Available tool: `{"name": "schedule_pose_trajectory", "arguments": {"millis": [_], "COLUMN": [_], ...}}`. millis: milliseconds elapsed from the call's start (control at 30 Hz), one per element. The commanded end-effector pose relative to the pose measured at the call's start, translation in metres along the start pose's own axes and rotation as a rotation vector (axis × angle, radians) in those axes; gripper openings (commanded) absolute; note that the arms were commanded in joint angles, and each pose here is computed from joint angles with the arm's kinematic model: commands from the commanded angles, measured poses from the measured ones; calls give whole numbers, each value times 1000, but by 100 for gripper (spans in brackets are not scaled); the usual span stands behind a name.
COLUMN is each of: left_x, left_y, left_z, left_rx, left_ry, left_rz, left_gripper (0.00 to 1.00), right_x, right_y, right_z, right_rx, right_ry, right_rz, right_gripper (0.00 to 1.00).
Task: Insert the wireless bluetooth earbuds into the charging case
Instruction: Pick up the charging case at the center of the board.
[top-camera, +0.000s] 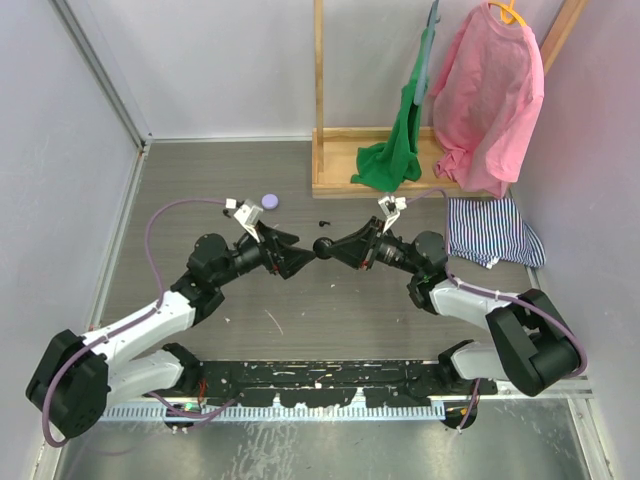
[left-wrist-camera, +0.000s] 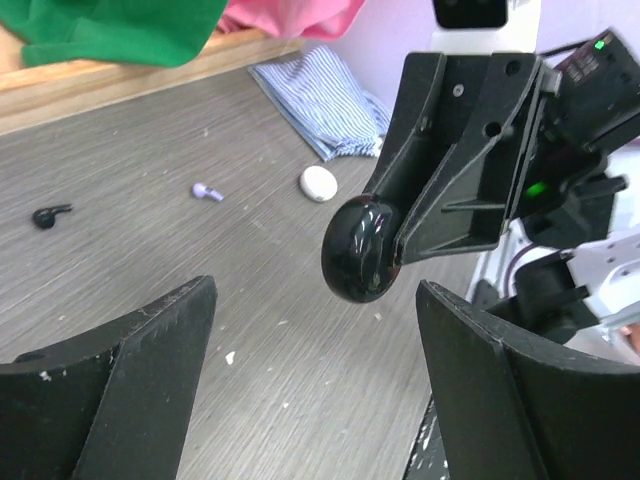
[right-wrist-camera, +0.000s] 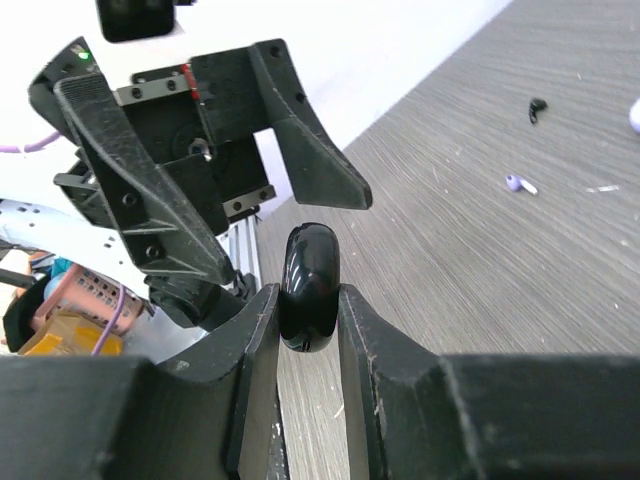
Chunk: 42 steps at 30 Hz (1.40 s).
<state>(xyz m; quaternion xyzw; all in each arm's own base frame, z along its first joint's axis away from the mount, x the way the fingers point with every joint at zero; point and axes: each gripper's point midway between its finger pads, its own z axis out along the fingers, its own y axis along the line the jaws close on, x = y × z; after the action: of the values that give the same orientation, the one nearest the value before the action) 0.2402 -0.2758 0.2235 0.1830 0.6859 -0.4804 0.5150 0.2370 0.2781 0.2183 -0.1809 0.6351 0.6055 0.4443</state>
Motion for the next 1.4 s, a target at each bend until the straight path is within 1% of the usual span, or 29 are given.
{"name": "schedule_pose_trajectory", "arguments": {"millis": [0,67,200,267,367,467,600,667,767,900,1033,1100,1200,1367], "left_x": [-45,-48,-51,-53,-51,-54,-54,-53,-54,-52,-46,-44,-45,-43], "left_y": [-37,-41,-46,-50,-55,-59,-63,-63,-65,-68,-67,-67,-66,-70], "left_z": [1,2,3,4,8,8,10,10,9,6,2,-2,-4,-6], "left_rx": [163,185,214,242,275,307,330,333,340,339,303,283,261,282], "left_ry": [-161,-169,-190,-186,-167,-178,-165,-164,-161,-132,-60,-32,14,103], "left_rz": [-60,-84,-123,-140,-170,-189,-202,-204,-198,-146,-70,-22,33,144], "left_gripper": [82,81,74,69,59,49,40,32,25,13,8,7,6,6], "right_x": [-31,-32,-33,-33,-33,-33,-32,-31,-30,-23,-18,-19,-22,-21], "right_y": [39,44,54,56,58,60,60,60,59,58,55,52,50,50], "right_z": [-2,-3,-4,-4,-4,-3,-3,-3,-3,-2,0,1,1,-2], "right_rx": [-147,-173,-223,-235,-254,-267,-269,-270,-270,-273,-253,-225,-184,-159], "right_ry": [-118,-132,-146,-153,-157,-157,-158,-155,-148,-98,-29,-8,18,83], "right_rz": [-95,-95,-87,-80,-76,-78,-80,-80,-92,-116,-171,-211,-251,-355], "right_gripper": [13,13,14,14,14,14,14,15,18,24,35,41,55,65]}}
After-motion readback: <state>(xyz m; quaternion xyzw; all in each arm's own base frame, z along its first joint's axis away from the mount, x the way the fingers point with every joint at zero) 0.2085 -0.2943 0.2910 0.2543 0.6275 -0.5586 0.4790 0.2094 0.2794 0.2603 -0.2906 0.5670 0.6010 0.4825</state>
